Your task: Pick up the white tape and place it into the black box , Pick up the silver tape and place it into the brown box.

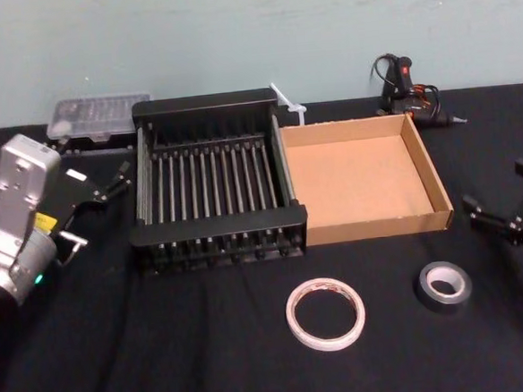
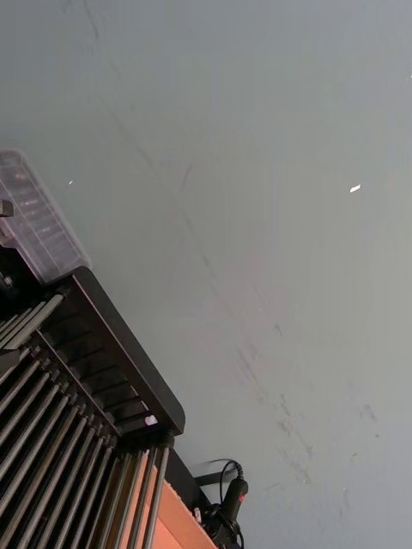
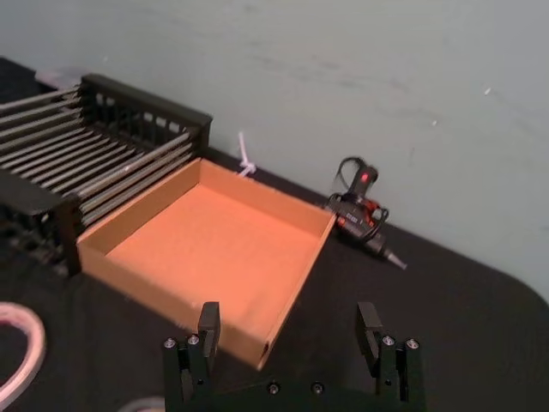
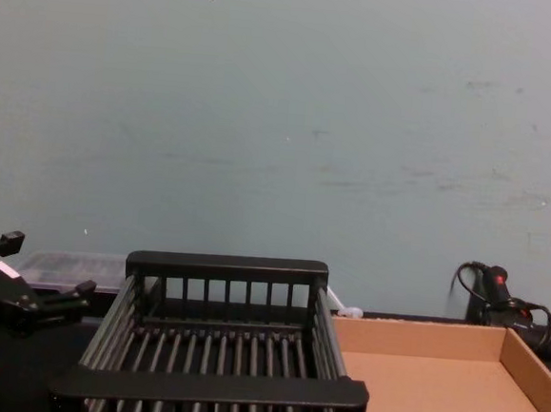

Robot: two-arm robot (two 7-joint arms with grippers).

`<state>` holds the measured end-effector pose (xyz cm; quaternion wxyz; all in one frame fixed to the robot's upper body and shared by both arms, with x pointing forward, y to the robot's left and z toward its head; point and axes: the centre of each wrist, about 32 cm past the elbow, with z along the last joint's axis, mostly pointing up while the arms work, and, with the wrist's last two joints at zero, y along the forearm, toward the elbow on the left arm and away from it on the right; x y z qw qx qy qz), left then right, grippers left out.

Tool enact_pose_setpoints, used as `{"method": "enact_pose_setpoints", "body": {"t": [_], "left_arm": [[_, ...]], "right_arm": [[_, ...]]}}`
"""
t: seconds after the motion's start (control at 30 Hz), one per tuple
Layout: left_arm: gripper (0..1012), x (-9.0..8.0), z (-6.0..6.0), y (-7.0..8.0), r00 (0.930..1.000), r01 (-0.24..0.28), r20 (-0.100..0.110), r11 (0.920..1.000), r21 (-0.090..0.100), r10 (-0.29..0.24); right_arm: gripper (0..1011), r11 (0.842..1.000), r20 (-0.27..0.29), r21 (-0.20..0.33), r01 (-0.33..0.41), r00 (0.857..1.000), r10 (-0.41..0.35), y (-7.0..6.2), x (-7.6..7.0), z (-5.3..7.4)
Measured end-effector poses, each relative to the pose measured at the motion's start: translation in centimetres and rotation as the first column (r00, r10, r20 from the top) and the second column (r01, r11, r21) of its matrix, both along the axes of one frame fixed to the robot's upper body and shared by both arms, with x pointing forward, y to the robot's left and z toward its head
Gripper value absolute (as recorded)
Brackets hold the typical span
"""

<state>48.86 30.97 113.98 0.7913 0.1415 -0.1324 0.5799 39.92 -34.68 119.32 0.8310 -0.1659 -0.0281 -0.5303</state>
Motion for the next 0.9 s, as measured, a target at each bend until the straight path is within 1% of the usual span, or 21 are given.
{"method": "enact_pose_setpoints", "body": {"t": [0.1,0.17,0.2,0.37,0.4,0.43,0.53,0.63,0.9], "left_arm": [[1001,0.0,0.0,0.0,1.0000,0.000,0.000,1.0000,0.000,0.000],[1001,0.0,0.0,0.0,1.0000,0.000,0.000,1.0000,0.000,0.000],[1001,0.0,0.0,0.0,1.0000,0.000,0.000,1.0000,0.000,0.000],[1001,0.0,0.0,0.0,1.0000,0.000,0.000,1.0000,0.000,0.000],[1001,0.0,0.0,0.0,1.0000,0.000,0.000,1.0000,0.000,0.000],[1001,0.0,0.0,0.0,1.0000,0.000,0.000,1.0000,0.000,0.000],[1001,0.0,0.0,0.0,1.0000,0.000,0.000,1.0000,0.000,0.000],[1001,0.0,0.0,0.0,1.0000,0.000,0.000,1.0000,0.000,0.000],[1001,0.0,0.0,0.0,1.0000,0.000,0.000,1.0000,0.000,0.000]], "right_arm": [[1002,1.000,-0.021,-0.002,-0.005,1.000,0.005,-0.1,-0.4,0.0],[1002,1.000,-0.054,-0.005,-0.012,0.998,0.012,-0.2,-1.0,-0.1],[1002,1.000,-0.054,-0.005,-0.012,0.998,0.012,-0.2,-1.0,-0.1],[1002,1.000,-0.123,-0.008,-0.030,0.992,0.029,-0.2,-1.7,-0.4],[1002,1.000,-0.123,-0.008,-0.030,0.992,0.029,-0.2,-1.7,-0.4],[1002,0.999,-0.141,-0.007,-0.036,0.989,0.035,-0.2,-1.8,-0.5],[1002,0.999,-0.170,-0.007,-0.045,0.984,0.043,-0.2,-1.9,-0.6],[1002,0.999,-0.192,-0.005,-0.053,0.980,0.051,-0.3,-2.0,-0.7],[1002,0.998,-0.236,0.007,-0.056,0.970,0.056,-0.3,-1.8,-1.2]]}}
